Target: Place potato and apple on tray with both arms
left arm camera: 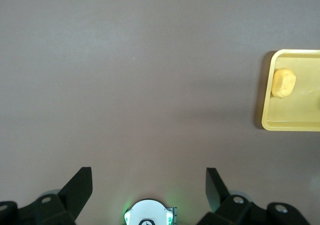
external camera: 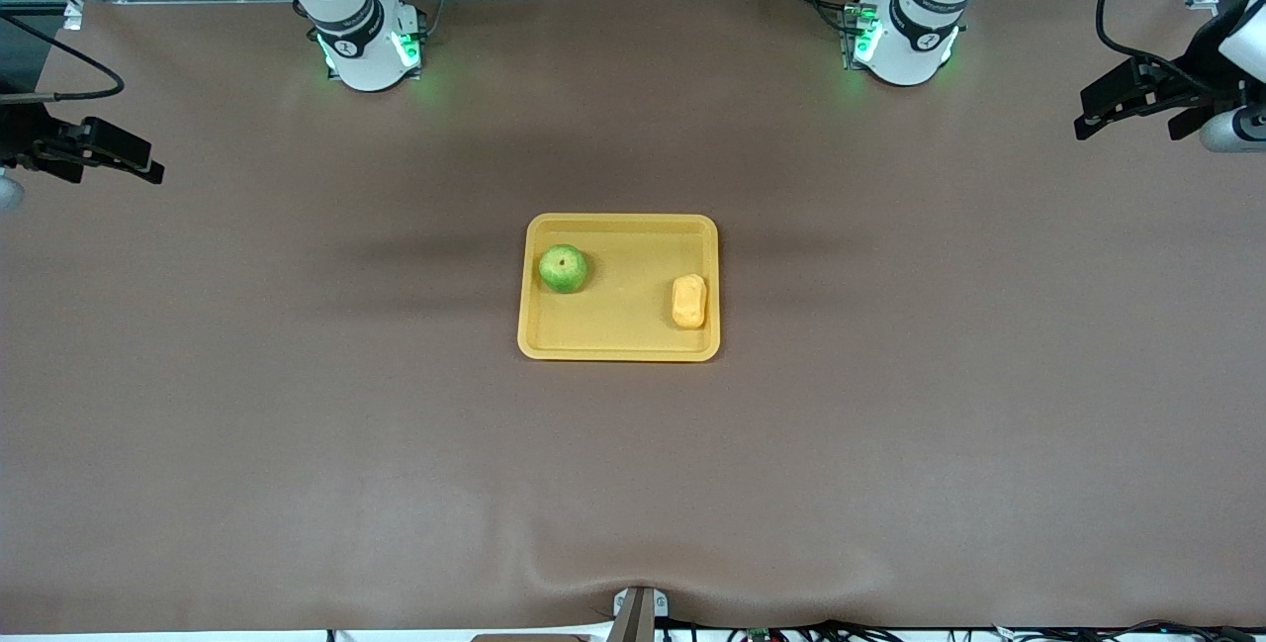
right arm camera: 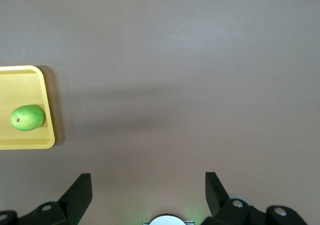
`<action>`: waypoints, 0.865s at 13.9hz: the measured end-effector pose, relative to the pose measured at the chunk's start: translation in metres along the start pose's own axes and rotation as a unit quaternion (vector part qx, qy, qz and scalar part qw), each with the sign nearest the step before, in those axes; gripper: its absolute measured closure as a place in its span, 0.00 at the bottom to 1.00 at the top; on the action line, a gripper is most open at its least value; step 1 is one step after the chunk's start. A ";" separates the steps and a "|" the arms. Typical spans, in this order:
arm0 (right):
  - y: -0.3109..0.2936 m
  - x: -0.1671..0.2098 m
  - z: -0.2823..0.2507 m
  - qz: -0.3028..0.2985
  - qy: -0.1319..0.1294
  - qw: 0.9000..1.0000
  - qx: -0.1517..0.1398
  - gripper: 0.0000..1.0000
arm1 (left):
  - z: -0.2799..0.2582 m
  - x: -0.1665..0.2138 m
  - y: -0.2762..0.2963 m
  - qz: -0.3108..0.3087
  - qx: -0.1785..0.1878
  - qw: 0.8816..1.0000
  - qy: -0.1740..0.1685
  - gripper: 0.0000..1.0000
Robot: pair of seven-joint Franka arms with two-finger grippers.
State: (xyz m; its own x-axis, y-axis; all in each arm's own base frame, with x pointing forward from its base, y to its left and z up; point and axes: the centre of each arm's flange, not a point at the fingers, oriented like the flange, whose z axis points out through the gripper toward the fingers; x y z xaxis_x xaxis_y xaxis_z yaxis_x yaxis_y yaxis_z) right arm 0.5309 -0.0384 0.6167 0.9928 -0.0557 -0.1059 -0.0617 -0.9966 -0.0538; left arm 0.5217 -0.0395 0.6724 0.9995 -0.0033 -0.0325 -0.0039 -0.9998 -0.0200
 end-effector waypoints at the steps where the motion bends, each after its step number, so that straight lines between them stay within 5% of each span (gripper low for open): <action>1: 0.001 -0.001 -0.002 0.001 0.003 1.000 0.000 0.00 | 0.000 0.000 -0.001 -0.001 0.000 1.000 0.000 0.00; 12: 0.000 0.002 0.003 0.000 0.018 1.000 0.000 0.00 | 0.002 0.000 -0.001 -0.001 0.002 1.000 -0.005 0.00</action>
State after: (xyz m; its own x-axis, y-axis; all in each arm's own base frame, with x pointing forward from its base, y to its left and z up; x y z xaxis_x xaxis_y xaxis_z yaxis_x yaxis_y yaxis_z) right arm 0.5328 -0.0382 0.6137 0.9959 -0.0572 -0.0706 -0.0611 -0.9967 -0.0539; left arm 0.5218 -0.0382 0.6705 0.9991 -0.0009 -0.0420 -0.0019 -0.9997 -0.0243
